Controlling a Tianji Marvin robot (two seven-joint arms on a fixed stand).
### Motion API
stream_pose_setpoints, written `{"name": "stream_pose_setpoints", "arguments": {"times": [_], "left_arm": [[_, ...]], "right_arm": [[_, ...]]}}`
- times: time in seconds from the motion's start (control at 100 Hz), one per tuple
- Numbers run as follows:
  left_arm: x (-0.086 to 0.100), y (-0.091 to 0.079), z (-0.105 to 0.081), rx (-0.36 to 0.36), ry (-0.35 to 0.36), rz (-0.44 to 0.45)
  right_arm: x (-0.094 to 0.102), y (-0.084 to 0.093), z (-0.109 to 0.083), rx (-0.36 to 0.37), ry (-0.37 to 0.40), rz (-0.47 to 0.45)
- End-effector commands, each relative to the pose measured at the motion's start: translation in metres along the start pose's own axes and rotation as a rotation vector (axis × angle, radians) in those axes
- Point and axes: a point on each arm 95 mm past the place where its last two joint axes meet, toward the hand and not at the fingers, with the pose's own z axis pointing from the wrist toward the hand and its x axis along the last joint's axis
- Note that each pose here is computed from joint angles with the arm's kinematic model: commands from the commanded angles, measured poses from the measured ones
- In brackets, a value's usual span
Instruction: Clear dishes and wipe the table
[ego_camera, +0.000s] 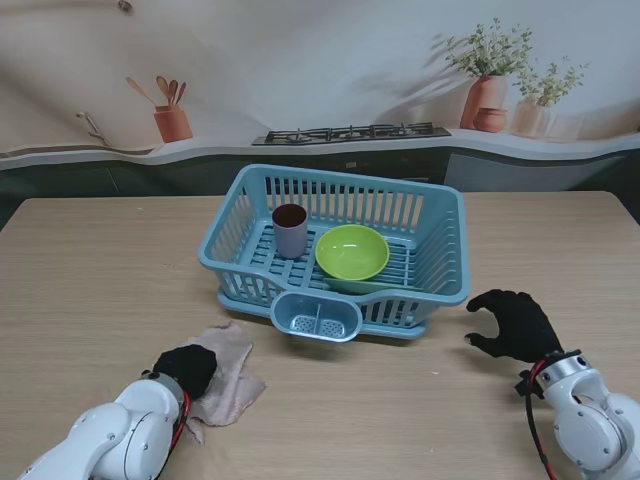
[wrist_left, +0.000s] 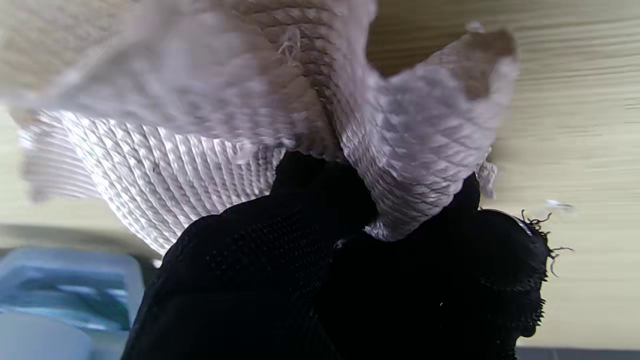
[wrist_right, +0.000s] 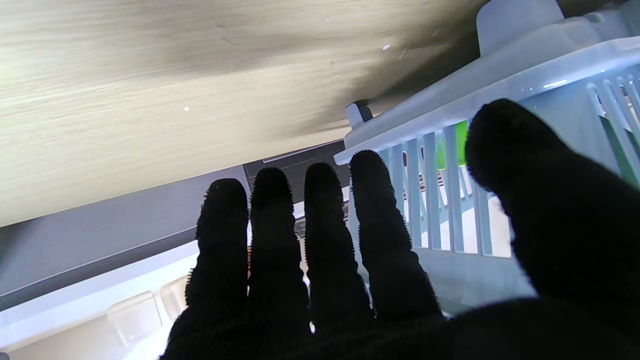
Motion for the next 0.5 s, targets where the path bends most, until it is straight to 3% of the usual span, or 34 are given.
{"name": "stream_pose_setpoints", "arguments": {"times": [0.0, 0.28, 0.49], "left_arm": [[-0.016, 0.015, 0.0, -0.023, -0.043, -0.002], [-0.07, 0.024, -0.01, 0.158, -0.143, 0.051], [-0.083, 0.031, -0.017, 0.176, -0.171, 0.057]], "right_arm": [[0.002, -0.001, -0.001, 0.012, 0.009, -0.004], [0.002, 0.0, -0.001, 0.012, 0.01, -0.003], [0.002, -0.001, -0.001, 0.014, 0.009, -0.003]]}}
